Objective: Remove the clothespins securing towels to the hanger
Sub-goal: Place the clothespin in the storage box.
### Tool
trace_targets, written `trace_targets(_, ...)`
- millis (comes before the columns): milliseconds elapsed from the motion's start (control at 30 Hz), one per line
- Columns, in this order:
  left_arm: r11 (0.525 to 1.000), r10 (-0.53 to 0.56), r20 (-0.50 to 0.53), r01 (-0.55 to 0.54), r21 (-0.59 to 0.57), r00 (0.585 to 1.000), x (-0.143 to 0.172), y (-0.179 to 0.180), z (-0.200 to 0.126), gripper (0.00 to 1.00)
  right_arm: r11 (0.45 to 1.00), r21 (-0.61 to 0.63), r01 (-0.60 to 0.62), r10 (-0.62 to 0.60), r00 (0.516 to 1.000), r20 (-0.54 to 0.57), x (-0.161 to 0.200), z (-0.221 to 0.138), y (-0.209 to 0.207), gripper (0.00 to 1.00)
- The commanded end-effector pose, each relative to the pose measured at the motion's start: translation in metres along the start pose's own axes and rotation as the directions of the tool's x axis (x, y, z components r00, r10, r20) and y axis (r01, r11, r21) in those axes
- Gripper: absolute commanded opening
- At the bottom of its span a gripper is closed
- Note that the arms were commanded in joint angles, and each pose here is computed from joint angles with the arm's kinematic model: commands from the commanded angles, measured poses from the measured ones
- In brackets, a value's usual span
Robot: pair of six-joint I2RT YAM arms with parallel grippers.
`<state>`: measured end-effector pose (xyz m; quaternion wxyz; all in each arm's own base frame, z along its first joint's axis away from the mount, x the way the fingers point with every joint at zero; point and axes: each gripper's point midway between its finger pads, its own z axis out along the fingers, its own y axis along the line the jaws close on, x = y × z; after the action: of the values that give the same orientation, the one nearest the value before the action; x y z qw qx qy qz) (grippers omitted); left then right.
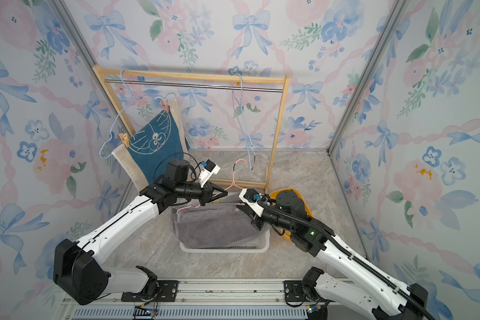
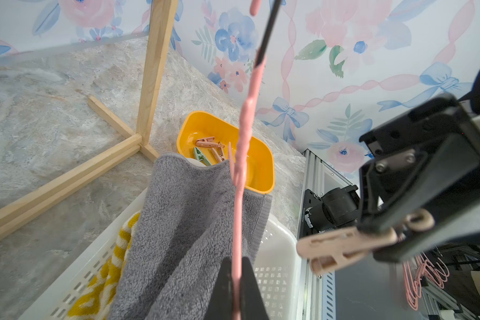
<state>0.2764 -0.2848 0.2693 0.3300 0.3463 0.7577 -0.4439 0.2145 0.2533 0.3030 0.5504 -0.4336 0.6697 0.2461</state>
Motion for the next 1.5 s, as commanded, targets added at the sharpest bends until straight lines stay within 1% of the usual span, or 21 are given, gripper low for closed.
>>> trace_targets(0, 0.999, 0.045, 0.027, -0.045, -0.012, 0.999, -0.012, 0.002, -0.001, 0.00, 0.984, 0.135, -0.120, 0.130, 0.989, -0.071, 0.025, -0.017, -0.032, 0.14)
trace_targets(67, 0.999, 0.040, 0.025, -0.040, -0.014, 0.999, -0.010, 0.003, 0.000, 0.00, 0.960, 0.228, -0.163, 0.184, 0.980, -0.075, 0.031, -0.027, -0.055, 0.14)
trace_targets(167, 0.999, 0.040, 0.029, -0.040, -0.017, 0.999, -0.010, 0.003, 0.000, 0.00, 0.910, 0.343, -0.234, 0.275, 0.958, -0.076, 0.044, -0.040, -0.086, 0.15)
trace_targets(233, 0.999, 0.043, 0.033, -0.042, -0.020, 0.999, -0.011, 0.002, -0.001, 0.00, 0.861, 0.432, -0.269, 0.331, 0.941, -0.073, 0.056, -0.048, -0.107, 0.16)
trace_targets(300, 0.999, 0.046, 0.035, -0.046, -0.017, 0.998, -0.011, 0.001, -0.001, 0.00, 0.811, 0.496, -0.309, 0.394, 0.916, -0.075, 0.069, -0.054, -0.125, 0.15)
trace_targets(333, 0.999, 0.045, 0.036, -0.044, -0.020, 0.998, -0.011, 0.001, -0.002, 0.00, 0.781, 0.529, -0.333, 0.435, 0.897, -0.078, 0.076, -0.057, -0.135, 0.13)
trace_targets(400, 0.999, 0.048, 0.039, -0.048, -0.021, 0.998, -0.011, 0.000, -0.003, 0.00, 0.725, 0.586, -0.363, 0.508, 0.856, -0.098, 0.094, -0.062, -0.151, 0.13)
trace_targets(467, 0.999, 0.048, 0.037, -0.047, -0.022, 0.998, -0.009, 0.000, -0.003, 0.00, 0.661, 0.649, -0.378, 0.587, 0.798, -0.133, 0.115, -0.069, -0.166, 0.13)
trace_targets(567, 0.999, 0.049, 0.035, -0.048, -0.020, 0.998, -0.007, -0.002, -0.002, 0.00, 0.617, 0.687, -0.382, 0.667, 0.718, -0.199, 0.144, -0.069, -0.174, 0.13)
trace_targets(633, 0.998, 0.054, 0.038, -0.053, -0.020, 0.998, -0.008, -0.003, -0.002, 0.00, 0.601, 0.710, -0.369, 0.704, 0.665, -0.250, 0.161, -0.068, -0.177, 0.13)
trace_targets(767, 0.998, 0.057, 0.039, -0.057, -0.012, 0.998, -0.007, -0.005, -0.002, 0.00, 0.586, 0.730, -0.352, 0.760, 0.551, -0.344, 0.191, -0.062, -0.179, 0.12)
trace_targets(867, 0.998, 0.062, 0.042, -0.062, -0.010, 0.997, -0.008, -0.007, -0.002, 0.00, 0.588, 0.734, -0.341, 0.780, 0.480, -0.402, 0.212, -0.056, -0.178, 0.11)
trace_targets(967, 0.998, 0.067, 0.046, -0.067, -0.007, 0.997, -0.009, -0.010, -0.004, 0.00, 0.591, 0.734, -0.334, 0.791, 0.419, -0.446, 0.232, -0.049, -0.176, 0.10)
trace_targets(1233, 0.997, 0.075, 0.053, -0.075, -0.003, 0.996, -0.010, -0.013, -0.005, 0.00, 0.598, 0.737, -0.315, 0.800, 0.299, -0.520, 0.267, -0.039, -0.171, 0.10)
trace_targets(1333, 0.997, 0.075, 0.053, -0.075, -0.003, 0.996, -0.010, -0.013, -0.006, 0.00, 0.600, 0.737, -0.311, 0.800, 0.270, -0.537, 0.276, -0.036, -0.172, 0.10)
trace_targets(1367, 0.997, 0.073, 0.053, -0.073, -0.003, 0.996, -0.010, -0.013, -0.006, 0.00, 0.599, 0.737, -0.314, 0.800, 0.273, -0.534, 0.275, -0.035, -0.173, 0.10)
trace_targets(1400, 0.997, 0.077, 0.056, -0.077, -0.004, 0.995, -0.011, -0.014, -0.006, 0.00, 0.597, 0.738, -0.315, 0.802, 0.248, -0.543, 0.283, -0.032, -0.172, 0.10)
trace_targets(1467, 0.997, 0.077, 0.054, -0.077, -0.001, 0.996, -0.010, -0.014, -0.006, 0.00, 0.592, 0.737, -0.326, 0.806, 0.229, -0.546, 0.287, -0.028, -0.172, 0.10)
